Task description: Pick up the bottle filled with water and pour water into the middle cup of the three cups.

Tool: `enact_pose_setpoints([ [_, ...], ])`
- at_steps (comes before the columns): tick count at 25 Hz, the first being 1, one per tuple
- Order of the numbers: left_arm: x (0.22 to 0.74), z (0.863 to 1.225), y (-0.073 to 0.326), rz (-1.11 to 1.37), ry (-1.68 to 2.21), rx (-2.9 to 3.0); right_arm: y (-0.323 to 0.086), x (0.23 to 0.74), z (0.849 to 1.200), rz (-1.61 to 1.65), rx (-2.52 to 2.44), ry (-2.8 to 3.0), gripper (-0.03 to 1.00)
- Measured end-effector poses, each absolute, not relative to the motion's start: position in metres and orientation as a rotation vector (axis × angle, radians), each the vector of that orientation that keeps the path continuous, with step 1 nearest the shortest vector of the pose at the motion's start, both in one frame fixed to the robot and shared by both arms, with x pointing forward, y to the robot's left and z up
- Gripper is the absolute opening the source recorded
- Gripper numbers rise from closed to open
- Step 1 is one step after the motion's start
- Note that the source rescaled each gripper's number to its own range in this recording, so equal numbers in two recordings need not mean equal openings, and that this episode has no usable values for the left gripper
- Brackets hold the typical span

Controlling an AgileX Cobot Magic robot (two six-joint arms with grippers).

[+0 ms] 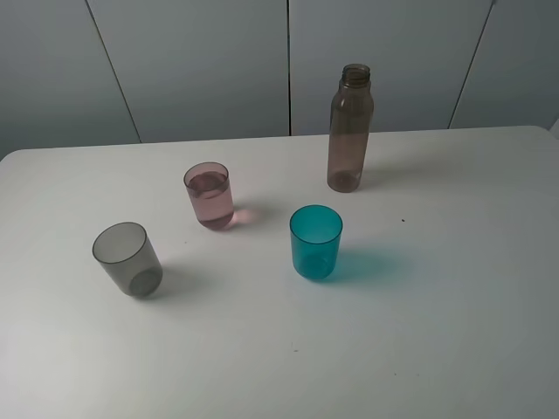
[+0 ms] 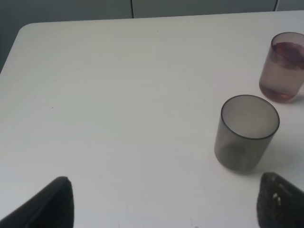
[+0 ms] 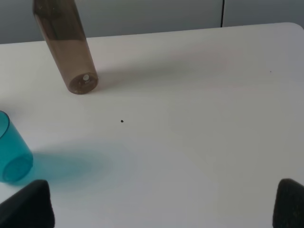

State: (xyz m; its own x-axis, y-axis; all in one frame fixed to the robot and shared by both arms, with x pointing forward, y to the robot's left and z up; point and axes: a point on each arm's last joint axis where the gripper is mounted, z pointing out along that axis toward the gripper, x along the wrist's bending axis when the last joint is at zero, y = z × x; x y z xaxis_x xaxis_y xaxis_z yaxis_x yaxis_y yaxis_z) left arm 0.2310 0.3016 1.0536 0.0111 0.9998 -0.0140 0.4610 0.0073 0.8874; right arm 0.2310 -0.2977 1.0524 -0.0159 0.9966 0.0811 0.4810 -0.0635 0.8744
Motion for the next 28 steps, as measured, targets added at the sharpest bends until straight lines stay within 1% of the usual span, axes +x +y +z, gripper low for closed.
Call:
enact_pose_setpoints([
  [28,0.2310,1.0536,0.3016,0.924,1.546,1.550,-0.2977,0.2310,1.0524,1.015,1.618,1.559,1.00],
])
